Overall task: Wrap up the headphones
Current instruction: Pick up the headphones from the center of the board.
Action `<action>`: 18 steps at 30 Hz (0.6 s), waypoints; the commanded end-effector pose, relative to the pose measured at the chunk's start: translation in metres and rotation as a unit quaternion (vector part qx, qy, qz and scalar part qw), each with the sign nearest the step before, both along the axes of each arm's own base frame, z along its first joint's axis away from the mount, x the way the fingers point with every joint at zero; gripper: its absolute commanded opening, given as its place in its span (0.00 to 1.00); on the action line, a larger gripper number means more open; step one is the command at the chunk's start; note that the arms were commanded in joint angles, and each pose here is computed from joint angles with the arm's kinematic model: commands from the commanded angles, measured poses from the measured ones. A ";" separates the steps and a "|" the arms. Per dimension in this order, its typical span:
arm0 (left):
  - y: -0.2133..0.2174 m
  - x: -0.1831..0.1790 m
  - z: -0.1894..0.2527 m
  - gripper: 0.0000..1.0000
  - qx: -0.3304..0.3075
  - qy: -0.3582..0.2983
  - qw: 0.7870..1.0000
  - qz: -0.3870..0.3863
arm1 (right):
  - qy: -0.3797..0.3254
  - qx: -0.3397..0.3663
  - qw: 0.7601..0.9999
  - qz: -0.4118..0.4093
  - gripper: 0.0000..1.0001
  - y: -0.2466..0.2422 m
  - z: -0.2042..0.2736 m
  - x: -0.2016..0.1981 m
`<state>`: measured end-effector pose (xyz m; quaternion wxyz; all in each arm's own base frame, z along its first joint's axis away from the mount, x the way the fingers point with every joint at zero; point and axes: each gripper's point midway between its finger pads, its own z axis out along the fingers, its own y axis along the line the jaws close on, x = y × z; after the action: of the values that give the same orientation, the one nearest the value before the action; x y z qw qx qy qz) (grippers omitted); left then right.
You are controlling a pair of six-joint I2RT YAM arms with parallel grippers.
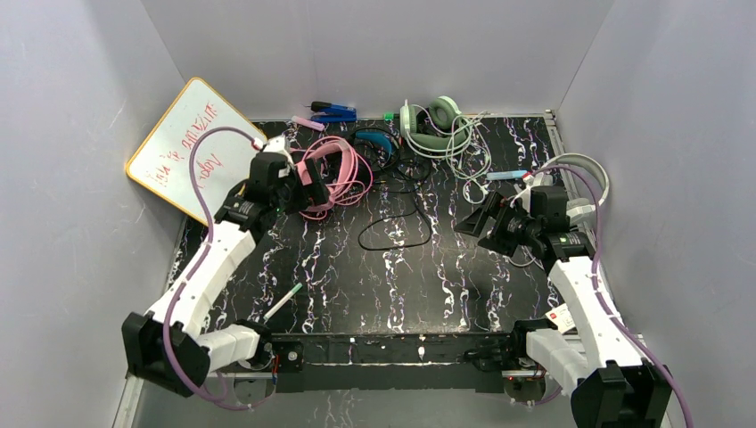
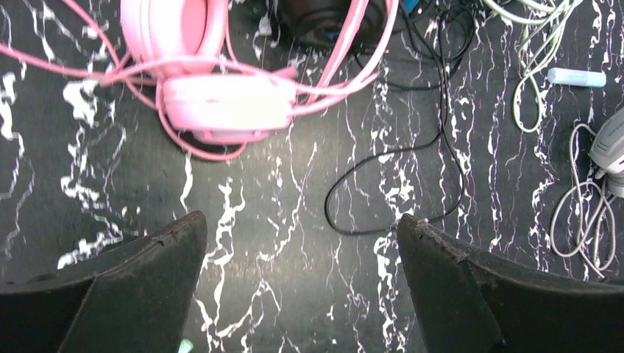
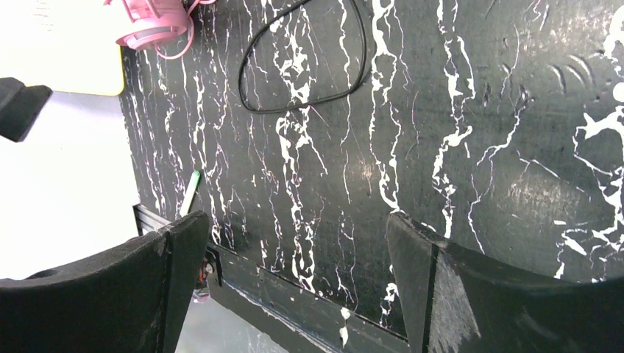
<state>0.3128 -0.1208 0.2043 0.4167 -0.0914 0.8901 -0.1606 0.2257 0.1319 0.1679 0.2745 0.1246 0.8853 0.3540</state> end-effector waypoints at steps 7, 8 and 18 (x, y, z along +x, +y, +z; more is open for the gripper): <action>-0.010 0.066 0.016 0.98 0.073 0.002 0.997 -0.017 | -0.058 -0.032 0.998 0.018 0.99 0.005 0.023 0.030; -0.013 0.073 0.012 0.98 0.073 0.007 0.997 -0.015 | -0.057 -0.035 0.998 0.021 0.99 0.006 0.023 0.030; -0.066 0.134 -0.003 0.98 0.027 0.014 0.999 -0.020 | -0.081 -0.074 0.994 0.018 0.99 -0.001 0.036 0.030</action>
<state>0.4273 -0.1620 0.1757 0.3767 -0.0593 0.9184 -0.1049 0.2477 0.1383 0.1794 0.3019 0.0767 0.8944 0.3210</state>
